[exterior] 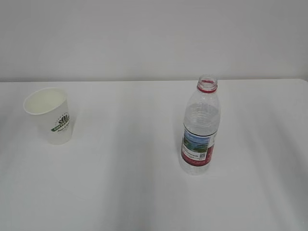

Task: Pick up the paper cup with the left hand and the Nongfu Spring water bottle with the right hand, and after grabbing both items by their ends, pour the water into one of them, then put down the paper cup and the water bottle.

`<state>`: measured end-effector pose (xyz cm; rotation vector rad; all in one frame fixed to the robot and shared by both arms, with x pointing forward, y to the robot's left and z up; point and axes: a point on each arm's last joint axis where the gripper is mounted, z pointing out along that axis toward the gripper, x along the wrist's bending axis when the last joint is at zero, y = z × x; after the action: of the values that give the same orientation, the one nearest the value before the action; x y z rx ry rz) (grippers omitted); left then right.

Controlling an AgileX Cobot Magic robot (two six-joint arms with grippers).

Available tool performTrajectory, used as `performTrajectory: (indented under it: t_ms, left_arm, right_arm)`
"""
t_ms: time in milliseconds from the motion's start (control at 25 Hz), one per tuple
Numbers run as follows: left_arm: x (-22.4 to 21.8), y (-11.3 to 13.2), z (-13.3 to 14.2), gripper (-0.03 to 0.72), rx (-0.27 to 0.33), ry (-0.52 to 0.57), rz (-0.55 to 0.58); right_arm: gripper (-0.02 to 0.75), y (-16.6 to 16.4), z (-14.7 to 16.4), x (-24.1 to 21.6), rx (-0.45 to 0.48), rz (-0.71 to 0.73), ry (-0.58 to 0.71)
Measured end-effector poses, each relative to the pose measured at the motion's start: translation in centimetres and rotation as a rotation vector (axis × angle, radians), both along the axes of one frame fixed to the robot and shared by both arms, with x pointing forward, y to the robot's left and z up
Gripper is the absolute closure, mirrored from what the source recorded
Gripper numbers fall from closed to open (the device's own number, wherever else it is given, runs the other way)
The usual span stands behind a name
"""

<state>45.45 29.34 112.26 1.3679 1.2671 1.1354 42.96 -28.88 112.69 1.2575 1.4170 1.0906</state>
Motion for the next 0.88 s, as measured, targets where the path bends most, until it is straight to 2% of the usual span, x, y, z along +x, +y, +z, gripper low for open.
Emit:
performTrajectory:
  t_ms: [600,800,880]
  left_arm:
    - [1.4,-0.1,-0.9,0.347,0.001,0.034,-0.003]
    - [1.4,-0.1,-1.0,0.347,0.001,0.038,-0.003]
    - [1.4,-0.1,-1.0,0.348,-0.017,0.039,0.001]
  right_arm:
    - [0.188,0.3,-2.0,3.0,-0.001,0.013,0.053]
    - [0.188,0.5,-2.4,4.0,0.002,0.023,0.033]
    - [0.189,0.5,-2.5,4.3,0.003,0.027,0.024]
